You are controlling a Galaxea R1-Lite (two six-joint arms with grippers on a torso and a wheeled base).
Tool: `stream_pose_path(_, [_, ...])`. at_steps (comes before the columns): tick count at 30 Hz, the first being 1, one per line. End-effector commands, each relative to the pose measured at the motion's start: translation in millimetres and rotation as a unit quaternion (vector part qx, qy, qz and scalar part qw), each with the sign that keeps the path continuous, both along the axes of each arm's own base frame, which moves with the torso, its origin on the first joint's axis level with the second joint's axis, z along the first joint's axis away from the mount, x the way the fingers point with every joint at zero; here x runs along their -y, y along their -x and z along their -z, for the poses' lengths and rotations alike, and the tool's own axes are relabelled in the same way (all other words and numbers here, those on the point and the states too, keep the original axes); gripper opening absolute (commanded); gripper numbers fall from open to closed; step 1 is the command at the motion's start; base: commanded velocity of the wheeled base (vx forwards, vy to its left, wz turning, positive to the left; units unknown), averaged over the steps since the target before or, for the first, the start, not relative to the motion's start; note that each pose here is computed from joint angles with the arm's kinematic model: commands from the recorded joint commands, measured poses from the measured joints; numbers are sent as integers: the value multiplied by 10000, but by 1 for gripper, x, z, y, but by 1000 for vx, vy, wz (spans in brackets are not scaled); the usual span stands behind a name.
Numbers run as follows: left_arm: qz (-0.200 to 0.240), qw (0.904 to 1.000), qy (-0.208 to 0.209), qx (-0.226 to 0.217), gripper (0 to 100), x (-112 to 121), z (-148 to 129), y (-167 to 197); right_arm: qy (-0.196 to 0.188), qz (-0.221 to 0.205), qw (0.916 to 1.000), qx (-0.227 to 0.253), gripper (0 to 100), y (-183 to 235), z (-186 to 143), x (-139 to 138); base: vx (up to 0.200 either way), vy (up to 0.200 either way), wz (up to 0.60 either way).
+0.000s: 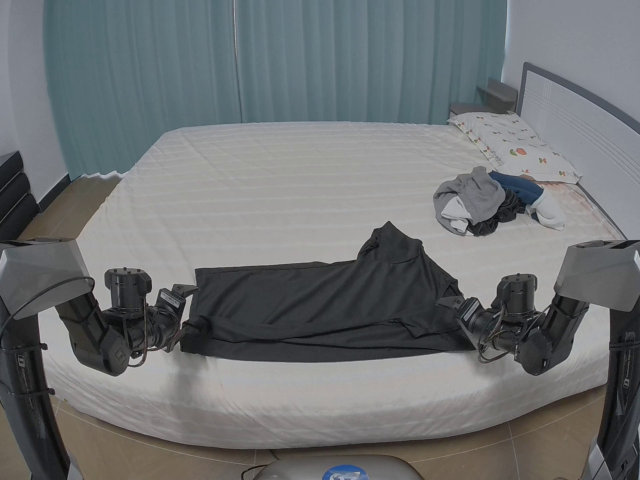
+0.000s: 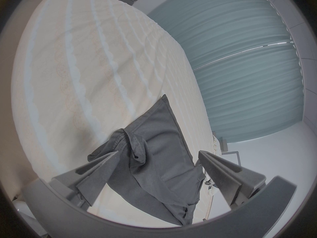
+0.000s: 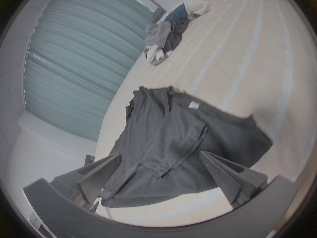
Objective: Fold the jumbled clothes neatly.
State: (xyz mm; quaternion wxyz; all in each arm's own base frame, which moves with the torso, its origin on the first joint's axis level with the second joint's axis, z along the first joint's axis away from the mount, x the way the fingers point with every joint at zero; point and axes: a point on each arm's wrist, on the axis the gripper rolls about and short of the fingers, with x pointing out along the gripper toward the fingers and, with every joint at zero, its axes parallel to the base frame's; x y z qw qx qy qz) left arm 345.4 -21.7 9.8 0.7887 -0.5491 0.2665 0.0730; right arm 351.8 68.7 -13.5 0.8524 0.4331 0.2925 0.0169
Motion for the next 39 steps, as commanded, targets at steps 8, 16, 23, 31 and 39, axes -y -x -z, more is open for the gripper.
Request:
stream_pose_path(8, [30,10000,17,-1,100,1,-1,2,54,-53,9998,-185,100,-16,20,-11,0,0,0])
stream_pose_path(16, [34,10000,11,8,100,1,-2,2,50,-42,9998,-179,0,-29,21,-14,0,0,0])
stream_pose_path(23, [34,10000,11,8,100,1,-2,2,105,36,9998,-191,0,-29,19,-14,0,0,0])
stream_pose_path(31, [28,10000,7,8,100,1,-1,1,-392,289,9987,127,0,-24,-23,-10,0,0,0])
stream_pose_path(39, [126,9998,-127,51,100,4,-4,3,-726,417,9929,840,0,-20,-72,-3,0,0,0])
